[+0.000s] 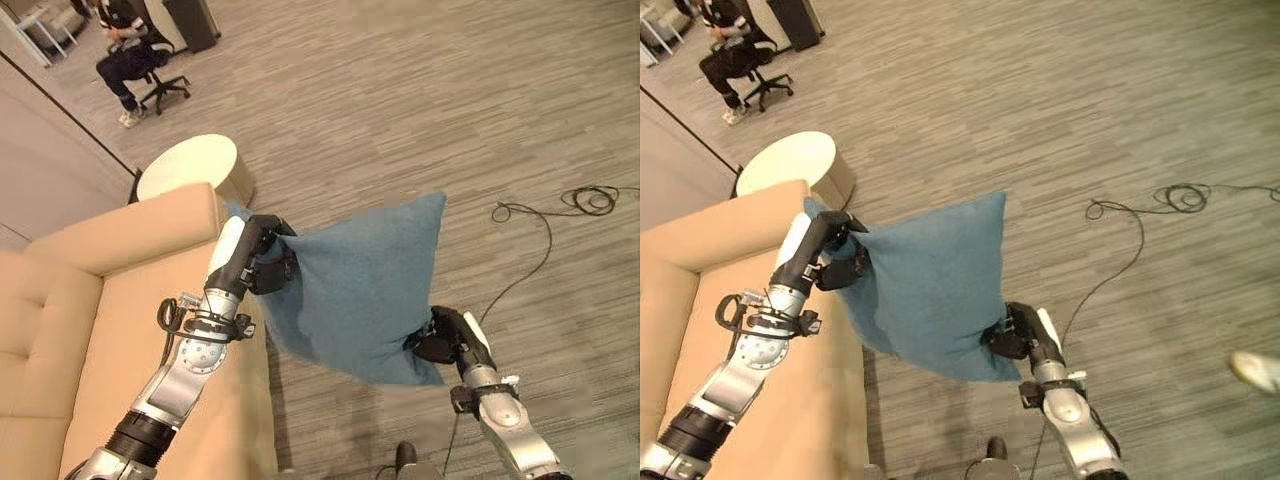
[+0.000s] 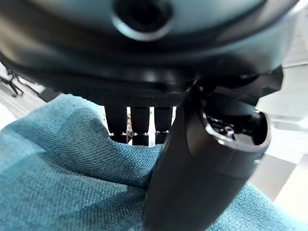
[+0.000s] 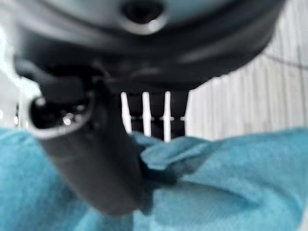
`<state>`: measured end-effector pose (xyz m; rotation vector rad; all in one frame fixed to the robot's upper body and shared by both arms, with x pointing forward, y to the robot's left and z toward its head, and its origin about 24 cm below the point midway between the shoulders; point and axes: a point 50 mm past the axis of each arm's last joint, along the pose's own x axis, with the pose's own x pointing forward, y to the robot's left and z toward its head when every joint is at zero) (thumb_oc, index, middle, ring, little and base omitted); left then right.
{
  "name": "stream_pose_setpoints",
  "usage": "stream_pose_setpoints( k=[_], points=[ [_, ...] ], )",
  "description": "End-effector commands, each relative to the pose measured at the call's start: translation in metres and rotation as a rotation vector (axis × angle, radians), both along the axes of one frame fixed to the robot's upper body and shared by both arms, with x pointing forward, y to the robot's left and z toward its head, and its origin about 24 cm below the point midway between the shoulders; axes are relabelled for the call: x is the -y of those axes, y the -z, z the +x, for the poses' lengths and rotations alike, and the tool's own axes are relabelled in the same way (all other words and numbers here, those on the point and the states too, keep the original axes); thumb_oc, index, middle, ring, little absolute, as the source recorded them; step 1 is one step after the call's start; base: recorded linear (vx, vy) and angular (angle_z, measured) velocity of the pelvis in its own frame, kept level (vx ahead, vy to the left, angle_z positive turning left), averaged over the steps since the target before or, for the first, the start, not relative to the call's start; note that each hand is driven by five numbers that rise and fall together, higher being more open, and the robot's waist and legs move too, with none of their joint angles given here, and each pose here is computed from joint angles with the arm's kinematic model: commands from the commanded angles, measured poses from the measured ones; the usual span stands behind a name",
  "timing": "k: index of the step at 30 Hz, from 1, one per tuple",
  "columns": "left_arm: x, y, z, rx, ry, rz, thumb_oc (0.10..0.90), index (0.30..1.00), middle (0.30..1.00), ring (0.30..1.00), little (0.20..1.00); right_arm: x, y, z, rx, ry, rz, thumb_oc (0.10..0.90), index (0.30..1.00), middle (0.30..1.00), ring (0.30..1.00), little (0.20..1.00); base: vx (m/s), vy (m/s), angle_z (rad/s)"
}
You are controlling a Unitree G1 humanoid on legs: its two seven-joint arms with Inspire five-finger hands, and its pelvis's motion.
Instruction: Pick up all the scattered cushions and arrange them neatly on the sofa.
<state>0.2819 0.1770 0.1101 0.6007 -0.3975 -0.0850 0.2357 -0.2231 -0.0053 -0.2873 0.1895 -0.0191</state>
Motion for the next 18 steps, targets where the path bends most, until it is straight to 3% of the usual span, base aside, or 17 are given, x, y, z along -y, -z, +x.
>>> stream_pose_setpoints(
  k=[1, 8, 14, 18],
  points=[
    [-0.009, -0.082, 0.007, 0.369, -0.008, -0.143, 0.4, 0.3, 0.3, 0.3, 0.3, -0.043, -0.051, 0.02, 0.281, -0.17, 0.087, 0.4, 0.3, 0.3, 0.3, 0.3, 0.27, -0.015, -0.69],
    [-0.032, -0.073, 0.007, 0.32, -0.093, -0.076, 0.4, 0.3, 0.3, 0.3, 0.3, -0.05, -0.061, 0.033, 0.31, -0.207, 0.033, 0.4, 0.3, 0.3, 0.3, 0.3, 0.4, -0.059, -0.55],
    [-0.07, -0.046, -0.003, 0.189, -0.236, -0.061, 0.4, 0.3, 0.3, 0.3, 0.3, -0.075, -0.073, 0.054, 0.335, -0.321, -0.084, 0.4, 0.3, 0.3, 0.3, 0.3, 0.45, -0.065, -0.46],
    [-0.09, -0.019, -0.016, 0.083, -0.33, -0.101, 0.4, 0.3, 0.3, 0.3, 0.3, -0.065, -0.081, 0.061, 0.339, -0.313, -0.206, 0.4, 0.3, 0.3, 0.3, 0.3, 0.3, -0.05, 0.43]
  ],
)
